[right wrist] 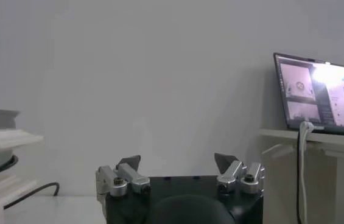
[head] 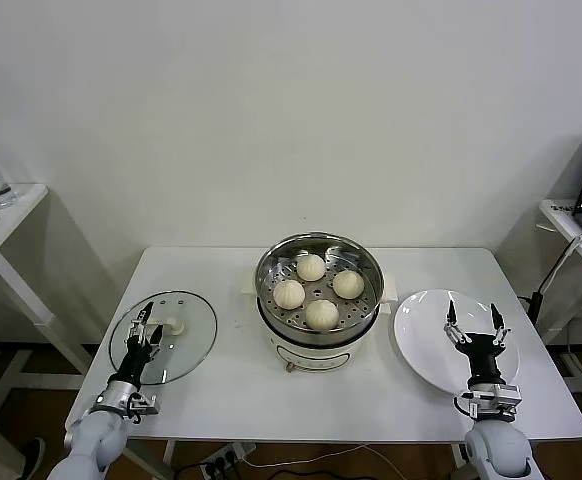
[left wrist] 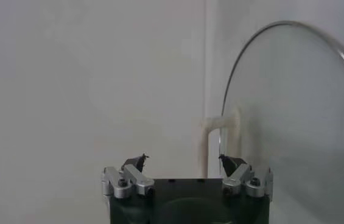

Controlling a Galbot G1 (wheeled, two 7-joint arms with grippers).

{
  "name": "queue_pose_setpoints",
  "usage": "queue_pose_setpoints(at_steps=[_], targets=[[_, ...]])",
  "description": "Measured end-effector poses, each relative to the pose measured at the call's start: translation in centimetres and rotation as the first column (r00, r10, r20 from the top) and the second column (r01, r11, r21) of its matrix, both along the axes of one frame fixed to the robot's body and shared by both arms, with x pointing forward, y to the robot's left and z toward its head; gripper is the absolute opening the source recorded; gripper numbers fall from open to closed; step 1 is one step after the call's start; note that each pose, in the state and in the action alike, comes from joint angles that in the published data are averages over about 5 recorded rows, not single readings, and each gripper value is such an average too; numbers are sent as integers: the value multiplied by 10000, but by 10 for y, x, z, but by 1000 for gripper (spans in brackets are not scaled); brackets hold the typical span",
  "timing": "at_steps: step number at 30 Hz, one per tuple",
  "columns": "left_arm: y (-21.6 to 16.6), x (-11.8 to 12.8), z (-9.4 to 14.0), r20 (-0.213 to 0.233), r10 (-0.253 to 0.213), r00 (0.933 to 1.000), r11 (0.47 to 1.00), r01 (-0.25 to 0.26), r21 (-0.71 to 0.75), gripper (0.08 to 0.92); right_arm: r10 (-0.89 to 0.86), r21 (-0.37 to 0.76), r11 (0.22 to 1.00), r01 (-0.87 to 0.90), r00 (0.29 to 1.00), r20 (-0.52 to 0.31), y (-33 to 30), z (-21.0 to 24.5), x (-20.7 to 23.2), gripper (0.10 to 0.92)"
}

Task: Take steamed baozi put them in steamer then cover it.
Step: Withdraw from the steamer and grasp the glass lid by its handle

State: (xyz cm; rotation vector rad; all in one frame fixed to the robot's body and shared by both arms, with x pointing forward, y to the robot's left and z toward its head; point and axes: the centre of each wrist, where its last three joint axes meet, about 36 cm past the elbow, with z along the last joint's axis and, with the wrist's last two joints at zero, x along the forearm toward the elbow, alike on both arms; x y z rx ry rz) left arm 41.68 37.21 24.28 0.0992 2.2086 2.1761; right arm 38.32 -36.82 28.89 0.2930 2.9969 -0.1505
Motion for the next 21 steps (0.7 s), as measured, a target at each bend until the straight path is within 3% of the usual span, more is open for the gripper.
queue_pose_setpoints(at_steps=[15, 21], targets=[[-3, 13, -4, 6, 155, 9999, 9999, -155, 26, 817, 52, -88, 9999, -52, 10000, 7, 5, -3, -1, 823], [-3, 15, -9, -131, 207, 9997, 9998, -207, 40, 693, 68, -155, 9999, -67, 10000, 13, 5, -3, -1, 823]])
